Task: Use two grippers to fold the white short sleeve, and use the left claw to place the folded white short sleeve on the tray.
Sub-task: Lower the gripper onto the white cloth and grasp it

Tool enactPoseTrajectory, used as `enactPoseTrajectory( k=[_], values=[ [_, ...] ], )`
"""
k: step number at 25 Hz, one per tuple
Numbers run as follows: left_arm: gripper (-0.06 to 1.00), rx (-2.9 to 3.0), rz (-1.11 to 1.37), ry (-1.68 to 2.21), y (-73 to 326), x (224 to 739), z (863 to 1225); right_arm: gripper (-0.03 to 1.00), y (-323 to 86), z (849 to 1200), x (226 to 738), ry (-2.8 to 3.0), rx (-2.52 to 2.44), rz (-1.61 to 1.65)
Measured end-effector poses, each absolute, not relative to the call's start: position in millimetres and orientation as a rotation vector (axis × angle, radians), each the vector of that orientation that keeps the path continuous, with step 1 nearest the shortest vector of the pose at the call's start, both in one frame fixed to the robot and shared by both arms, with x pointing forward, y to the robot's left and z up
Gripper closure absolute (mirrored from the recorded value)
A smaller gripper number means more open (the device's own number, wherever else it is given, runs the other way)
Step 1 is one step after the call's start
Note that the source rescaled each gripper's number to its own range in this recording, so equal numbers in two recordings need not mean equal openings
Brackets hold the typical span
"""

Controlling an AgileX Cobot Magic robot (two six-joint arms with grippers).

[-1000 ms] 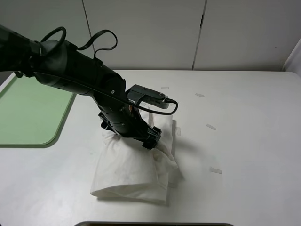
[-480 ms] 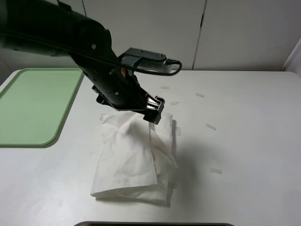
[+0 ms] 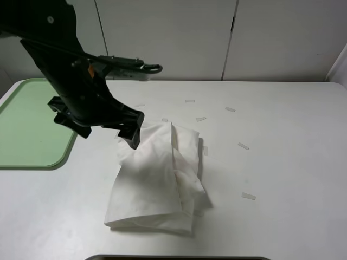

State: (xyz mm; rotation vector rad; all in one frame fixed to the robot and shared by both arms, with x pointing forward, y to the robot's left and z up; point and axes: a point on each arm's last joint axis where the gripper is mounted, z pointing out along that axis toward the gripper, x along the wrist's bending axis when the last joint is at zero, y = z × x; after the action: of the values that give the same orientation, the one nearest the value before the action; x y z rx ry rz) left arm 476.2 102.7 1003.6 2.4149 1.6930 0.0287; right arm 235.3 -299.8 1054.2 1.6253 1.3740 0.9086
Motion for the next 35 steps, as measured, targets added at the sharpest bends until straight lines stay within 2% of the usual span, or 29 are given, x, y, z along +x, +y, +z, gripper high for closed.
enactPoseTrajectory(
  k=[4,10,22,31,33,35],
  values=[
    [-0.05,2.367,-0.053,1.819,122.5,467.6,970.7,-0.03,-299.8,1054.2,235.3,1.374,1.625,0.909],
    [-0.06,2.314,-0.063,1.837,125.3,462.5,949.4,-0.03,-299.8,1054.2,235.3,1.374,1.625,0.909],
    [-0.06,2.230,-0.149,1.966,110.0,472.9,891.2,-0.03,-299.8,1054.2,235.3,1.374,1.625,0.909],
    [-0.06,2.209,-0.104,1.924,98.6,476.0,871.6,-0.03,-299.8,1054.2,235.3,1.374,1.625,0.909],
    [-0.03,2.196,-0.097,1.923,97.9,477.5,869.2,-0.03,-299.8,1054.2,235.3,1.374,1.625,0.909],
    [0.07,2.191,-0.093,1.922,97.0,478.2,866.9,-0.03,-299.8,1054.2,235.3,1.374,1.625,0.909]
  ],
)
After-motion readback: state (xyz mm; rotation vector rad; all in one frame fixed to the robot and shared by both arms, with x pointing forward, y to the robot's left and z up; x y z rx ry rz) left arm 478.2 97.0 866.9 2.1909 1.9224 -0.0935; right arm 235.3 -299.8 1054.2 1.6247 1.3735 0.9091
